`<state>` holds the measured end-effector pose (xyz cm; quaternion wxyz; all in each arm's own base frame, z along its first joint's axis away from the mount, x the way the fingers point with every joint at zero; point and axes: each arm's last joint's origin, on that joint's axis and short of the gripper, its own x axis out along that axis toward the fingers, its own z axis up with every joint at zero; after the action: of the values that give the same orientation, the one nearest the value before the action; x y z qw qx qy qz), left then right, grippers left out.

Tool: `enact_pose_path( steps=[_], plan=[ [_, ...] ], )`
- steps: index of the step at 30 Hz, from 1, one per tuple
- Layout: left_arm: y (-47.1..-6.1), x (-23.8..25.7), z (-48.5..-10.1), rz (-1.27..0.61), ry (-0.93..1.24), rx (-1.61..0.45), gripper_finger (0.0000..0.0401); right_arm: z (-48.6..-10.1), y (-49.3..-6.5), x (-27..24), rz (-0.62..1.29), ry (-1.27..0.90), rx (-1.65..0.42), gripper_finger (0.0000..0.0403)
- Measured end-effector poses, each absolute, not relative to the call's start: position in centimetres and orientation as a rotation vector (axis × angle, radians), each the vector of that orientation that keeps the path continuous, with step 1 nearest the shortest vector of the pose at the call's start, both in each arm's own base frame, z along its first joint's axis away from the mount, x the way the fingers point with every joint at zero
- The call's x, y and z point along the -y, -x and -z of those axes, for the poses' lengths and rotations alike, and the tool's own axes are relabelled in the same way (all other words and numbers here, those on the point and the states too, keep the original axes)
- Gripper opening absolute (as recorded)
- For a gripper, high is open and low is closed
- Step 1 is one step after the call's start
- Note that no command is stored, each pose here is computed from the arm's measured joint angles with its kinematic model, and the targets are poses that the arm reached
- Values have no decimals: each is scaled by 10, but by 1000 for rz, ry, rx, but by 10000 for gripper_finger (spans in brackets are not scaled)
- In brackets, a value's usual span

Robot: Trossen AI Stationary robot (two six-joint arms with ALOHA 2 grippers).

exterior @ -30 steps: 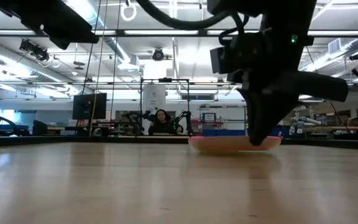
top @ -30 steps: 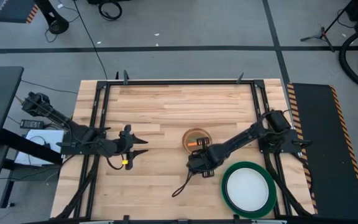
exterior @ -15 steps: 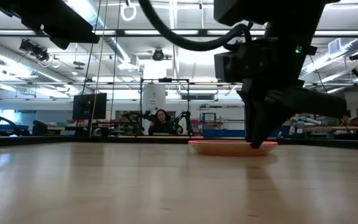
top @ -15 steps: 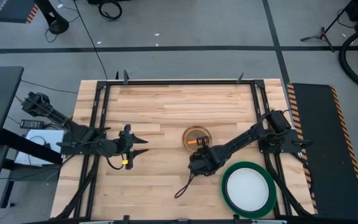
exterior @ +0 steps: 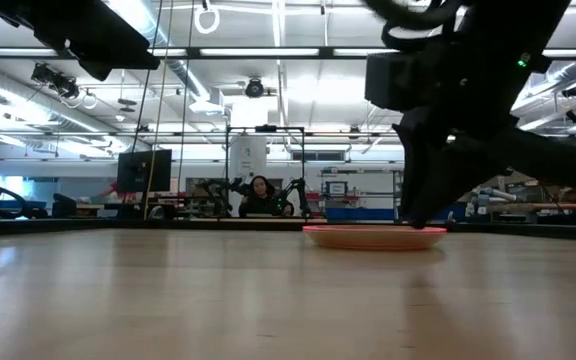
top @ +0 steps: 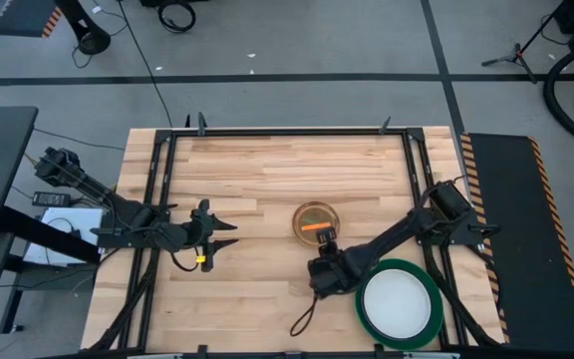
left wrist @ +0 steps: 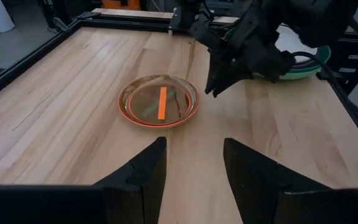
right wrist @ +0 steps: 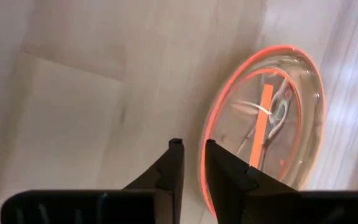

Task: Stack plastic plates
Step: Stack the stacked transparent plates on top of the white plate

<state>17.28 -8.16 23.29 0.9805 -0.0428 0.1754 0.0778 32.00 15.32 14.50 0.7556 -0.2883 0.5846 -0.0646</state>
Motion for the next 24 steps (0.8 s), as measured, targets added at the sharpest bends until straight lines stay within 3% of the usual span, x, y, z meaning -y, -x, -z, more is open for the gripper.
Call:
enact_pose_path(
  steps=[6,12,24],
  plan=[
    [-173,82,-233,-155,87,-353,166,-145,-321,-159,131,618,-1243,136],
    [-173,82,-233,-154,82,-354,166,-146,-327,-142,278,524,-1232,192],
    [-172,84,-233,-136,43,-357,166,-120,-325,-122,236,509,-1225,157]
  ],
)
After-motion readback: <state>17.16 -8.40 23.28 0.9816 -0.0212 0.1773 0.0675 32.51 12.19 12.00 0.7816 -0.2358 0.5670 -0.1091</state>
